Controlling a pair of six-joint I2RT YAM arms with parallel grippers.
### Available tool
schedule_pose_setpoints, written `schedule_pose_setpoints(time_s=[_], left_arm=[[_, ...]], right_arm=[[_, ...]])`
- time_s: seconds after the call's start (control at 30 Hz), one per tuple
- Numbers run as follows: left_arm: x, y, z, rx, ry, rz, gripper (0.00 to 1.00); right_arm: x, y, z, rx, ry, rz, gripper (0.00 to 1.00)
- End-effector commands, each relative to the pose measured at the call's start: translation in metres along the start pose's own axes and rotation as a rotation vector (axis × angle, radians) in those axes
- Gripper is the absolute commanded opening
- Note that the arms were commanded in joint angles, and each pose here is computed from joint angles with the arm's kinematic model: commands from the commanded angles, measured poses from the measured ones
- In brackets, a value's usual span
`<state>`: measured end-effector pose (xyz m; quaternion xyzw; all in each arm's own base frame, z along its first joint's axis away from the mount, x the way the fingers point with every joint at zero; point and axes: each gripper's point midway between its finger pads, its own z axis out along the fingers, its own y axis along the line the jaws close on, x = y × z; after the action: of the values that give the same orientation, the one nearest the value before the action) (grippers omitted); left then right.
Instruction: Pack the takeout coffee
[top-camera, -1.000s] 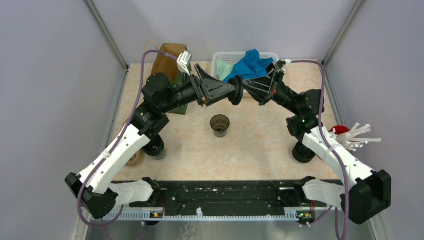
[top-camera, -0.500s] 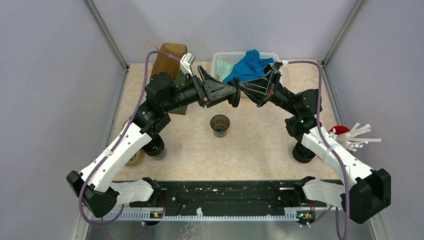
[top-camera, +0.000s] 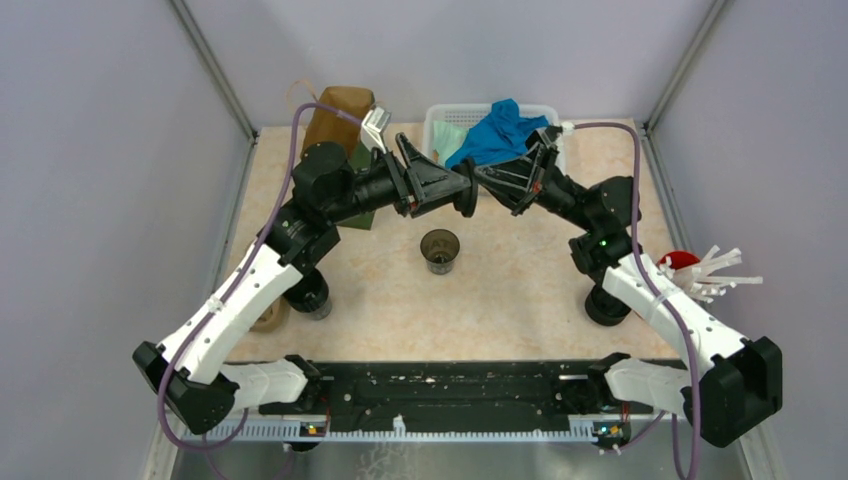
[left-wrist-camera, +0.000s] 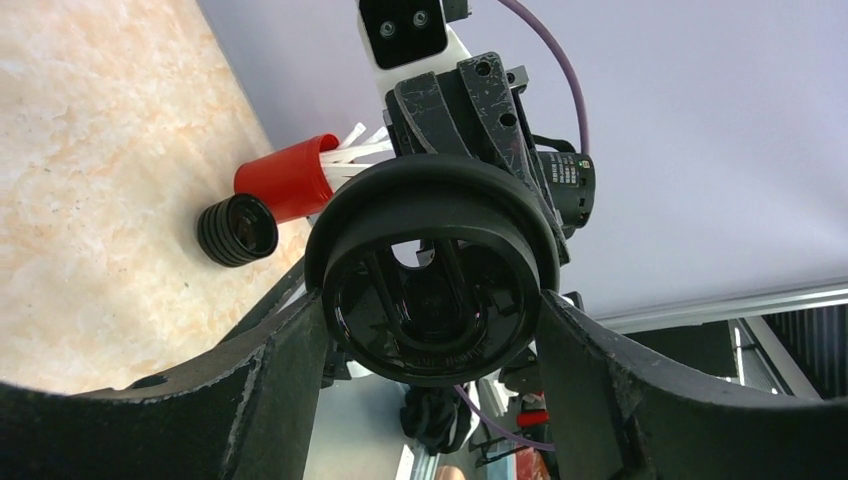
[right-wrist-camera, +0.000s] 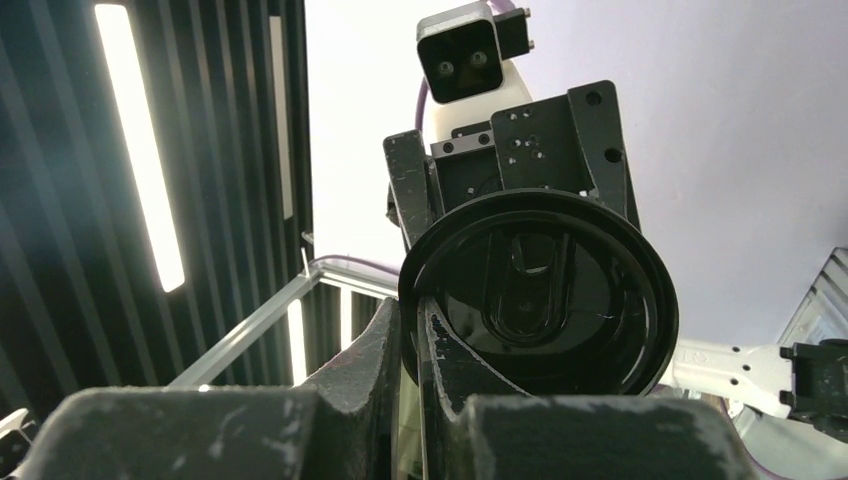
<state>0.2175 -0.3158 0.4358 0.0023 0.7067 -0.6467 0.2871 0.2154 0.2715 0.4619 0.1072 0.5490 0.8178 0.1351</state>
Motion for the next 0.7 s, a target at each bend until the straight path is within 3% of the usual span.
schedule_pose_setpoints(time_s=[0.0, 0.13, 0.23, 0.33, 0.47, 0.67], left_arm=[[-0.008, -0.014, -0.002, 0.003, -0.021, 0.063, 0.71], [-0.012, 0.007, -0.007, -0.119, -0.028, 0.100, 0.71], [-0.014, 0.030, -0.012, -0.212, -0.022, 0.136, 0.72], [-0.014, 0.065, -0.015, -0.339, 0.009, 0.198, 0.72], [-0.016, 0.113, -0.012, -0.526, 0.093, 0.293, 0.73], [-0.029, 0.193, -0.004, -0.782, 0.213, 0.467, 0.70]], right_arm=[[0.016, 0.016, 0.002, -0.025, 0.041, -0.061, 0.08], [0.009, -0.011, -0.007, 0.107, 0.014, -0.098, 0.33], [-0.011, -0.055, -0.034, 0.364, -0.042, -0.175, 0.56], [-0.041, -0.100, -0.084, 0.668, -0.121, -0.262, 0.68], [-0.055, -0.147, -0.132, 1.012, -0.074, -0.367, 0.72], [-0.079, -0.177, -0.155, 1.211, 0.028, -0.455, 0.70]])
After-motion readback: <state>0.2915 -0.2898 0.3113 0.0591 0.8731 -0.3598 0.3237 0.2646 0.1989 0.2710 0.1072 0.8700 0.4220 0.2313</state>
